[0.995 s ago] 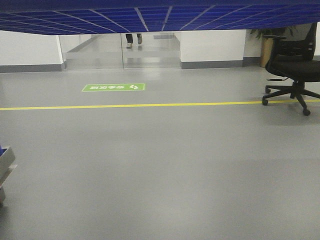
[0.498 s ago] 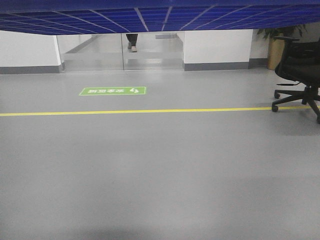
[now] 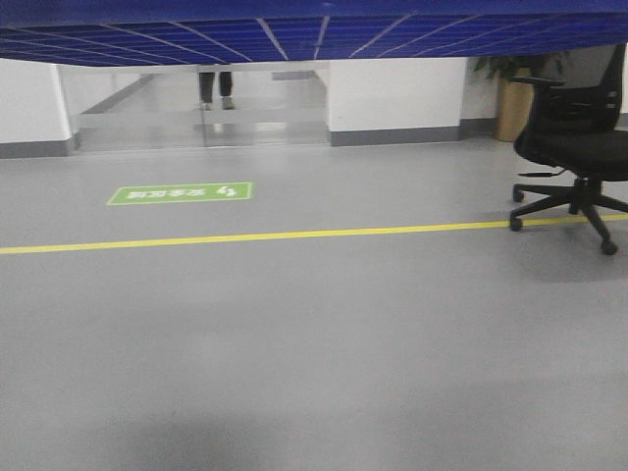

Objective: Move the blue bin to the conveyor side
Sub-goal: 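Hold the blue bin with both grippers while driving away from the shelf, then hold the blue bin while driving up to the red conveyor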

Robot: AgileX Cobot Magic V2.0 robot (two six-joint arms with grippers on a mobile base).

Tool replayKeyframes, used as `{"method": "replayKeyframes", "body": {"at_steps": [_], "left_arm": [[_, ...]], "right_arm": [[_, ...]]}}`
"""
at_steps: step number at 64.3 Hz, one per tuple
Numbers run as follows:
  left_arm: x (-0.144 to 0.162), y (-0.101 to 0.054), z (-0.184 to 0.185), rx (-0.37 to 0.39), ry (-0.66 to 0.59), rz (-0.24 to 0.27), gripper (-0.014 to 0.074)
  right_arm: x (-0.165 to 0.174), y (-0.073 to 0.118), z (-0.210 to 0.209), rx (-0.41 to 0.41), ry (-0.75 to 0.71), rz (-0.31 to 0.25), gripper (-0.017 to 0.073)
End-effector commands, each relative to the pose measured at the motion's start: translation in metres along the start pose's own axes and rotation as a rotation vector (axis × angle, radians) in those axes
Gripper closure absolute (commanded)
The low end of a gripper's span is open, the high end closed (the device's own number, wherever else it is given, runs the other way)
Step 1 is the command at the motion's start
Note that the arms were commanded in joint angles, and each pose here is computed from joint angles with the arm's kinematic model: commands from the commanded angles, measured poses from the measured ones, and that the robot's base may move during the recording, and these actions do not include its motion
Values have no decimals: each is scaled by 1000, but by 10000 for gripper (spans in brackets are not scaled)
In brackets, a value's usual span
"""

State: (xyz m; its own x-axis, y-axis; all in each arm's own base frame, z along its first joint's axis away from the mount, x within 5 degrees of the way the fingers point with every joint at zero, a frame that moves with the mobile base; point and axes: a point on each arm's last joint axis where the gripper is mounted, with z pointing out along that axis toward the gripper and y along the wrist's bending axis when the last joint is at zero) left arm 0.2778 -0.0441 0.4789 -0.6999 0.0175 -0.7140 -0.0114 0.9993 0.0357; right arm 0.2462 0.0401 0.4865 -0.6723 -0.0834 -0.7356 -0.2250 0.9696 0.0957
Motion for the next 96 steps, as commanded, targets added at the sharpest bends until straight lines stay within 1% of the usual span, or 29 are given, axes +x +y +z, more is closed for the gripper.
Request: {"method": "replayKeyframes", "body": {"at_steps": [1, 13, 32, 62, 96], "left_arm": [[-9, 1, -17, 13, -141, 12, 603], [-9, 1, -17, 11, -142, 13, 603], [-9, 2, -18, 5, -143, 15, 603], [-10, 4, -18, -17, -147, 22, 603], [-13, 14, -19, -135, -173, 63, 603]], "right_arm": [[-9, 1, -15, 7, -135, -19, 639], [-10, 1, -15, 8, -147, -19, 639], [-18, 1, -16, 14, -234, -19, 639], [-18, 1, -16, 14, -234, -19, 639], [-18, 1, -16, 14, -234, -19, 639]]}}
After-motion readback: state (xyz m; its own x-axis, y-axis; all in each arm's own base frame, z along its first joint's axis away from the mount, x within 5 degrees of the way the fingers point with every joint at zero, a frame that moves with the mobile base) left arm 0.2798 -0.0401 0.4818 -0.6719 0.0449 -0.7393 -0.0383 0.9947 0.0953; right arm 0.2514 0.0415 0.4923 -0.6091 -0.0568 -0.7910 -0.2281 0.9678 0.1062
